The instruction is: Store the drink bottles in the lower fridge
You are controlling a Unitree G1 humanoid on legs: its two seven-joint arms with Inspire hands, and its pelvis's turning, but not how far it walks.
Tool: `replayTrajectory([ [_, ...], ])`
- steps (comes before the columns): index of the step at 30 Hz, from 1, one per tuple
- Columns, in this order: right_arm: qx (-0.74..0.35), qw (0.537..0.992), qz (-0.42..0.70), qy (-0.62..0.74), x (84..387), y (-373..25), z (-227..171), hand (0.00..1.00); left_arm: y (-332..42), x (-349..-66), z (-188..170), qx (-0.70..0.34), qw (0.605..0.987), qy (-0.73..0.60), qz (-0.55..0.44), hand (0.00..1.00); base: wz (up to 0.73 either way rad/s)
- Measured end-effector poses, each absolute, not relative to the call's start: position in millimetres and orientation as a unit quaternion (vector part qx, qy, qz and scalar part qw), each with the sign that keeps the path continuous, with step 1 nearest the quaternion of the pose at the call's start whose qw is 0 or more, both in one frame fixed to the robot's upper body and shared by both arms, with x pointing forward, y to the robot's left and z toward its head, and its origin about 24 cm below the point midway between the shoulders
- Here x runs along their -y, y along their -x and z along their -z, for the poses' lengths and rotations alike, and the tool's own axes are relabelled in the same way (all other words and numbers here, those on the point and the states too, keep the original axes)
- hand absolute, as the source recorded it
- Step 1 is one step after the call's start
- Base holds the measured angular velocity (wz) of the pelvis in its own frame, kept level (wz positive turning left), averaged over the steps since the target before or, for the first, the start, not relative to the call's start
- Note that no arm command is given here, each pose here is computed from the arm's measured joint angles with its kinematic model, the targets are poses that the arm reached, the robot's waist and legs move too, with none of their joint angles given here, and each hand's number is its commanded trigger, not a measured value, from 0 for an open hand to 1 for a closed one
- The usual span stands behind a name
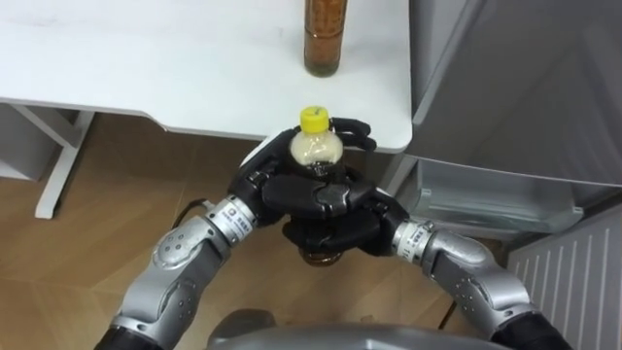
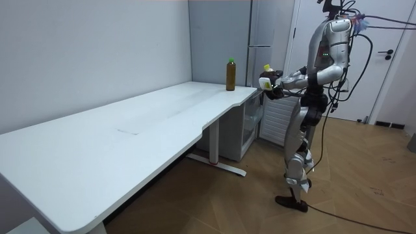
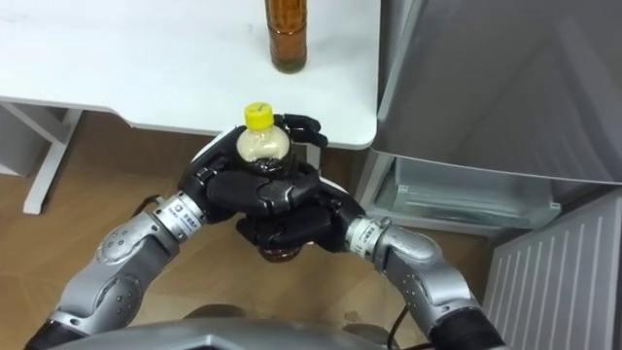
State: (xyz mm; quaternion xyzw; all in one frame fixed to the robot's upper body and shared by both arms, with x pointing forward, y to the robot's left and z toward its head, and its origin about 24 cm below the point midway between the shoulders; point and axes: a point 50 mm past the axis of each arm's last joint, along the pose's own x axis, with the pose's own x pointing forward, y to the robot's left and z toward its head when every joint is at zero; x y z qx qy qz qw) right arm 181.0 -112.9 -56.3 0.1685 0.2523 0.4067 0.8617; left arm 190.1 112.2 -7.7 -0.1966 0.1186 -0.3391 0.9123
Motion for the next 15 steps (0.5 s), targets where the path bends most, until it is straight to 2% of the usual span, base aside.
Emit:
replayTrajectory([
  [8, -0.247, 0.863, -0.406, -0.172, 112.6, -182.6, 54.2, 1.00, -191.5, -110.0, 4.9, -0.112, 0.915, 0.199, 0.332, 0.00, 0.00],
  [15, -0.213, 0.870, -0.410, -0.172, 111.9, -188.8, 42.8, 1.00, -195.5, -108.9, -11.0, -0.080, 0.922, 0.180, 0.332, 0.00, 0.00],
])
